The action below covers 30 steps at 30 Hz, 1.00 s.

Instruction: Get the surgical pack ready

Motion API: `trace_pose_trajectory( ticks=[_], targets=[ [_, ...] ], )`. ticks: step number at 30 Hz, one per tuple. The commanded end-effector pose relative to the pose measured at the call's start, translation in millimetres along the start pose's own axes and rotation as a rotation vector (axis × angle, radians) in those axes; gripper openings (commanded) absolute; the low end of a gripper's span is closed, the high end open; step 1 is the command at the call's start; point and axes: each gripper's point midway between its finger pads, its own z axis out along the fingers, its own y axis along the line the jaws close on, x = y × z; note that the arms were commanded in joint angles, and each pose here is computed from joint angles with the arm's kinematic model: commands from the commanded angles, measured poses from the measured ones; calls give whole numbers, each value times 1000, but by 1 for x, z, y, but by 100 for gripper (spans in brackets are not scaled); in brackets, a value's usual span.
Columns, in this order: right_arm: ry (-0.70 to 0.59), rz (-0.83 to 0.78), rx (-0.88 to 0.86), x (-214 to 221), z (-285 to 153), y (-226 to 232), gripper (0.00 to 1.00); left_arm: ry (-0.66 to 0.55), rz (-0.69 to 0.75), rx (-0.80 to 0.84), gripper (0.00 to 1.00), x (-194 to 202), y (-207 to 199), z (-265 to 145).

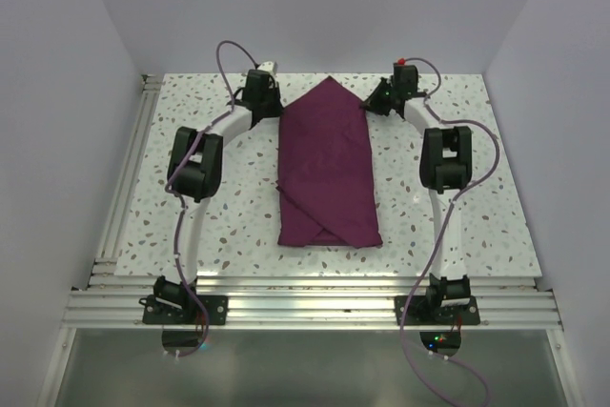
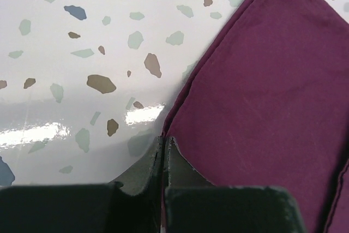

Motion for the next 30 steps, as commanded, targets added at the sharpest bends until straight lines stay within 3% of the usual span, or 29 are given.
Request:
trace_pose_trajectory(
  ticks=[1,11,19,30],
  targets=[
    [-122,-36,-122,-47,-48,56,0,-143,21,77,0,-72,-34,-46],
    [-98,-63,-161,-28,-99,72,0,-209,34,119,0,-79,-59,-107],
    [-117,-88,-199,-9,-163,89,0,-225,45,130,0,-73,-75,-166],
    [-140,-179,-172,36,-262,91,0,-156,53,96,0,-18,-90,-250]
  ],
)
